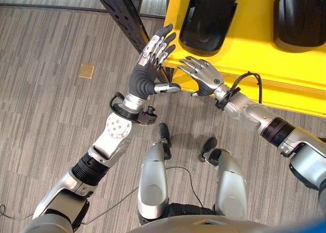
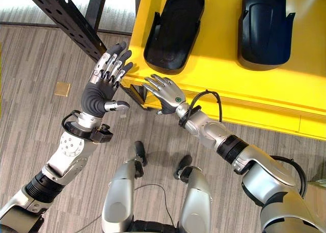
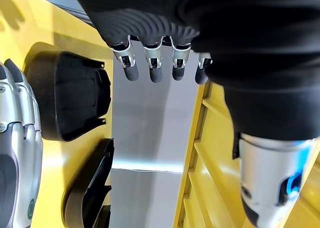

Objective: Move parts from the plastic box to the shelf.

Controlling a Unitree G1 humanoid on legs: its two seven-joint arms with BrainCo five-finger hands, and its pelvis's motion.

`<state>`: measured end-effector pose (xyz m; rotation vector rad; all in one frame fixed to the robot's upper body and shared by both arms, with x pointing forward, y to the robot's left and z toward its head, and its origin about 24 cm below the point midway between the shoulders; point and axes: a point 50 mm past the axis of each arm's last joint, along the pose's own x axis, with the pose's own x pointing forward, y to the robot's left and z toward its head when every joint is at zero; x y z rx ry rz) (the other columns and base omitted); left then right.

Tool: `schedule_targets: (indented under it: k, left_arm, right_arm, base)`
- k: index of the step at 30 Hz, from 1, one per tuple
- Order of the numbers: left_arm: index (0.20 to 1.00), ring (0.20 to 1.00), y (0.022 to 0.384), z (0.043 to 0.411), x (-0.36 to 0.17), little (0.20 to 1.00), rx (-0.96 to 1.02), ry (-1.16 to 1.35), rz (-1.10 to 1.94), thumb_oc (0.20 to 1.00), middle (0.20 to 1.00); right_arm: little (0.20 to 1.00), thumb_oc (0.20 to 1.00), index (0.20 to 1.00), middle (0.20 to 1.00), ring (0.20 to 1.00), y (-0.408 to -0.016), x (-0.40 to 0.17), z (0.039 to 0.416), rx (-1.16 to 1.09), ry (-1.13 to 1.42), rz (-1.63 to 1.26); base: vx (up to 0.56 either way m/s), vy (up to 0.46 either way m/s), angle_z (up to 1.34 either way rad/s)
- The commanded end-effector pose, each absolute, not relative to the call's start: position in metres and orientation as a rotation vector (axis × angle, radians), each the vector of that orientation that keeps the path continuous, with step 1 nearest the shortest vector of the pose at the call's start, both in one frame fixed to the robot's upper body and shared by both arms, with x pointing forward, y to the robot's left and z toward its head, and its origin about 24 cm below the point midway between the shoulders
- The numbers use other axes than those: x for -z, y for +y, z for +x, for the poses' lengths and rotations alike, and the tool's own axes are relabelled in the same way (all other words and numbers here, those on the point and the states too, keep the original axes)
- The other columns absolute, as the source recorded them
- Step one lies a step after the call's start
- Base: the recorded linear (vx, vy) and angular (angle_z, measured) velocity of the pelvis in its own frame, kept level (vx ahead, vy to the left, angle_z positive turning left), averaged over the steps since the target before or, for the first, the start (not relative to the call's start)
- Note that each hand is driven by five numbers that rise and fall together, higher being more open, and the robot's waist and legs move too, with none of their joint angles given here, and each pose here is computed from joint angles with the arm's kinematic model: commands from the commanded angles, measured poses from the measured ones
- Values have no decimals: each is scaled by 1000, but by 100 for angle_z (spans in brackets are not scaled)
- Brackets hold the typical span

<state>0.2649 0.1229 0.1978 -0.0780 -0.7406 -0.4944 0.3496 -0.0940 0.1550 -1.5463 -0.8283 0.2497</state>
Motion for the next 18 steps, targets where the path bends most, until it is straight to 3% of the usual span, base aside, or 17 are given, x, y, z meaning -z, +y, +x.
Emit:
schedule_targets:
  k: [1,18]
  left_arm:
    - [1000,1000,117,251,-215,1000,533,-867,-127,1000,1000]
    - [1000,1000,114,255,-206,1000,568,-800,-150,1000,1000]
  right_arm:
    - [1000,1000,1000,1000,1000,-91,-184,357,-129,-866,-1470]
    - [1000,1000,1000,1000,1000,-113,-180,386,-41,-527,-1535]
  base:
    - [0,0,0]
    - [0,0,0]
